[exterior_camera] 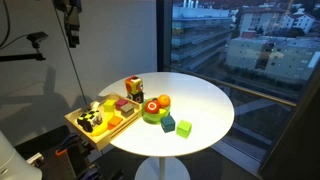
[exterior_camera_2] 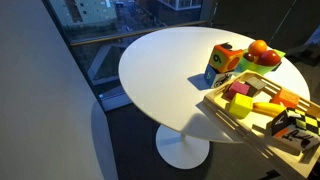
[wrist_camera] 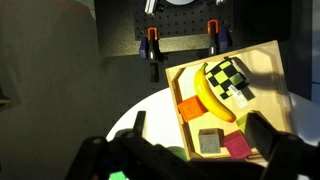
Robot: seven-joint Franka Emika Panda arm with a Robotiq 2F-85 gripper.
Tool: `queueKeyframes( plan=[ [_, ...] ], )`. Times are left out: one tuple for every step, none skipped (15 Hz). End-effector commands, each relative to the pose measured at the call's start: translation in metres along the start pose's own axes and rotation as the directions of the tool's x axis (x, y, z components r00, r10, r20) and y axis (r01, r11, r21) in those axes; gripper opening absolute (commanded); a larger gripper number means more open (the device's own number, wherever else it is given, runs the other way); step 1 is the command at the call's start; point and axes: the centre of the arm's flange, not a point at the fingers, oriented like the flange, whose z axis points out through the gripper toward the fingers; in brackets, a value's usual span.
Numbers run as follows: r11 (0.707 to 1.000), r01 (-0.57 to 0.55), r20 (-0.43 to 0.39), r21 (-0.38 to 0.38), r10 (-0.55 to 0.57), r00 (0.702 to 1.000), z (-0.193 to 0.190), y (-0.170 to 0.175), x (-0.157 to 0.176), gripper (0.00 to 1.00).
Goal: Put the green block on the wooden tray
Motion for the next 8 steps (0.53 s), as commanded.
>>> queueKeyframes(
  plan=[
    [1.000, 0.000, -0.001, 0.000, 0.000, 1.000, -0.001, 0.000, 0.000, 1.00],
    [1.000, 0.000, -0.002, 0.000, 0.000, 1.000, -0.001, 0.000, 0.000, 1.00],
    [1.000, 0.000, -0.003, 0.001, 0.000, 1.000, -0.001, 0.000, -0.001, 1.00],
    [1.000, 0.000, -0.003, 0.001, 0.000, 1.000, -0.001, 0.000, -0.001, 1.00],
    [1.000, -0.004, 0.003, 0.000, 0.004, 1.000, 0.001, 0.002, 0.003, 1.00],
    [1.000, -0.011, -0.002, 0.003, 0.011, 1.000, 0.002, 0.004, 0.006, 1.00],
    [1.000, -0.014, 0.001, 0.006, 0.014, 1.000, 0.003, 0.006, 0.009, 1.00],
    [1.000, -0.023, -0.004, 0.015, 0.023, 1.000, 0.003, 0.010, 0.014, 1.00]
  ],
)
